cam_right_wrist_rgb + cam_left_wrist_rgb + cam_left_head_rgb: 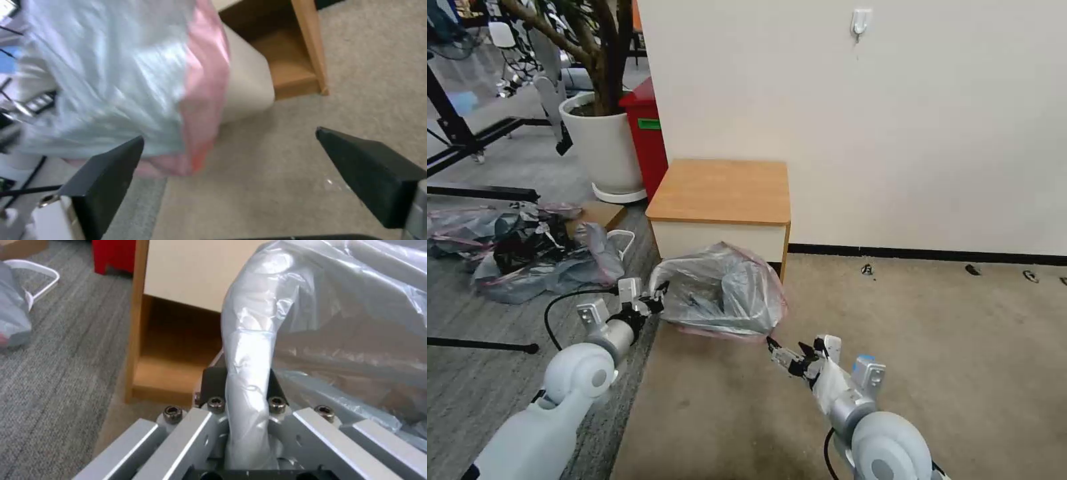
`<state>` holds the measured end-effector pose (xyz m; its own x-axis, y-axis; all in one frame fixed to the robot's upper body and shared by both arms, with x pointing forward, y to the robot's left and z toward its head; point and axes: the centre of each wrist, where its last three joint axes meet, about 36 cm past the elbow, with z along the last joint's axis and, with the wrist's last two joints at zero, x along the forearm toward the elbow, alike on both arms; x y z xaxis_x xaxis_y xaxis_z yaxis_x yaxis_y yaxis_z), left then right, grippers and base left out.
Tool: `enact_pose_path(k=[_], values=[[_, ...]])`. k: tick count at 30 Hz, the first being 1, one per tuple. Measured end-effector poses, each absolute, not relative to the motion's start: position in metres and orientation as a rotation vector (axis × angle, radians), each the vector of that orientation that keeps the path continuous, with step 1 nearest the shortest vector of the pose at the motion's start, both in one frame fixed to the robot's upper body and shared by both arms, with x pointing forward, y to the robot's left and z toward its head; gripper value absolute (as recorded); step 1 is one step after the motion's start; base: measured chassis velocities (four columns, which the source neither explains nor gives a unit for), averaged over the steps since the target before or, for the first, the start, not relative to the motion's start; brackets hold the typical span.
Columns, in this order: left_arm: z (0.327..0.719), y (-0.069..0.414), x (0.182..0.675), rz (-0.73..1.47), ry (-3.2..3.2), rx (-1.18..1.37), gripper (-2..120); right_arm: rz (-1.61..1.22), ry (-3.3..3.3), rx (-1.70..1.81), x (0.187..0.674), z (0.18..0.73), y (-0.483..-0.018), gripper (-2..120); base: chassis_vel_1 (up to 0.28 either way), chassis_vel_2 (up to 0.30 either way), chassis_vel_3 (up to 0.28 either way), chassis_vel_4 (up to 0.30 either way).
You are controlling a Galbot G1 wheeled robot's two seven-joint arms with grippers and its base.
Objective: Pick up the garbage bag from the table and place it over the trash can.
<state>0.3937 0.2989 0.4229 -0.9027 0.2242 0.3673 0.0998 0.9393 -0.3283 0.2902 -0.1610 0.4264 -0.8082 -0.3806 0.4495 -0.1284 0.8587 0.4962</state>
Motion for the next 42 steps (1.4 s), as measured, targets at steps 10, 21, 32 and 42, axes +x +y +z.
enact_pose_path(k=[10, 21, 32, 42], values=[[0.422, 0.318, 0.399, 0.392, -2.686, -0.317, 2, -0.685, -2.502, 0.469, 0.305, 0.443, -0.189, 100, 0.0, 0.0, 0.0, 0.0], [0.428, 0.34, 0.392, 0.371, -2.685, -0.447, 2, -0.764, -2.381, 0.726, 0.357, 0.459, -0.22, 98, 0.0, 0.0, 0.0, 0.0], [0.433, 0.337, 0.389, 0.37, -2.698, -0.461, 2, -0.773, -2.363, 0.726, 0.36, 0.451, -0.216, 79, 0.0, 0.0, 0.0, 0.0], [0.432, 0.336, 0.388, 0.359, -2.695, -0.46, 2, -0.783, -2.378, 0.72, 0.359, 0.454, -0.219, 55, 0.0, 0.0, 0.0, 0.0]])
